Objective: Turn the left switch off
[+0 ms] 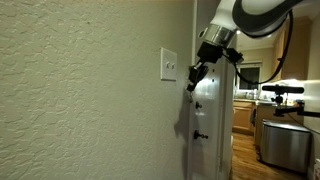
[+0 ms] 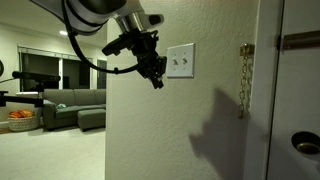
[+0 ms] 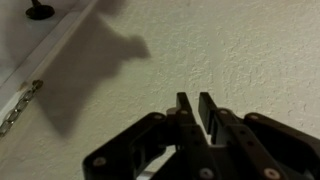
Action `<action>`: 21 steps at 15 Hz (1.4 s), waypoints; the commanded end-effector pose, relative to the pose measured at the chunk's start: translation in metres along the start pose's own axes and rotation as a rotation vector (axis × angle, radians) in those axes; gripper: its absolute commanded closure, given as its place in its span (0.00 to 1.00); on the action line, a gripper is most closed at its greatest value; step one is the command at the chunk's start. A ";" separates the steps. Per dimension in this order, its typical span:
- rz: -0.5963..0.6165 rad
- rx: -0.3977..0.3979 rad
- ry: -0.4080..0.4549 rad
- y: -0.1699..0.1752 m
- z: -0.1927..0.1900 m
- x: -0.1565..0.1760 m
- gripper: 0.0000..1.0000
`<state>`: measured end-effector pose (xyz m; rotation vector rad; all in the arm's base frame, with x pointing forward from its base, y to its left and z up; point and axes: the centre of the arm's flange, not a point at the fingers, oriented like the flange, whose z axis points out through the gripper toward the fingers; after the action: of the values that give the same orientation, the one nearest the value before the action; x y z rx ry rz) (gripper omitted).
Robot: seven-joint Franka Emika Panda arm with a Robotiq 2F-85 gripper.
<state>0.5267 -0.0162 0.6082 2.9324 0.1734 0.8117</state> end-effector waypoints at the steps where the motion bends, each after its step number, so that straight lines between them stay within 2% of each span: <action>1: -0.008 -0.007 0.074 0.007 -0.021 0.014 0.97; 5: -0.011 -0.015 0.143 0.007 -0.042 0.031 0.93; 6: -0.009 -0.018 0.160 0.007 -0.049 0.034 0.89; 7: -0.009 -0.020 0.179 0.008 -0.055 0.038 0.80; 8: -0.010 -0.019 0.193 0.008 -0.059 0.041 0.82; 9: -0.011 -0.020 0.208 0.008 -0.063 0.045 0.60; 11: -0.014 -0.022 0.237 0.007 -0.069 0.052 0.56; 14: -0.020 -0.017 0.267 0.004 -0.078 0.060 0.38; 16: -0.022 -0.006 0.280 0.003 -0.081 0.067 0.30; 18: -0.022 0.002 0.291 0.001 -0.080 0.073 0.37; 19: -0.022 0.005 0.293 0.000 -0.079 0.076 0.53; 21: -0.024 0.007 0.296 0.000 -0.075 0.082 0.63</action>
<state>0.5449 -0.0002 0.7106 2.8037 0.2014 1.1949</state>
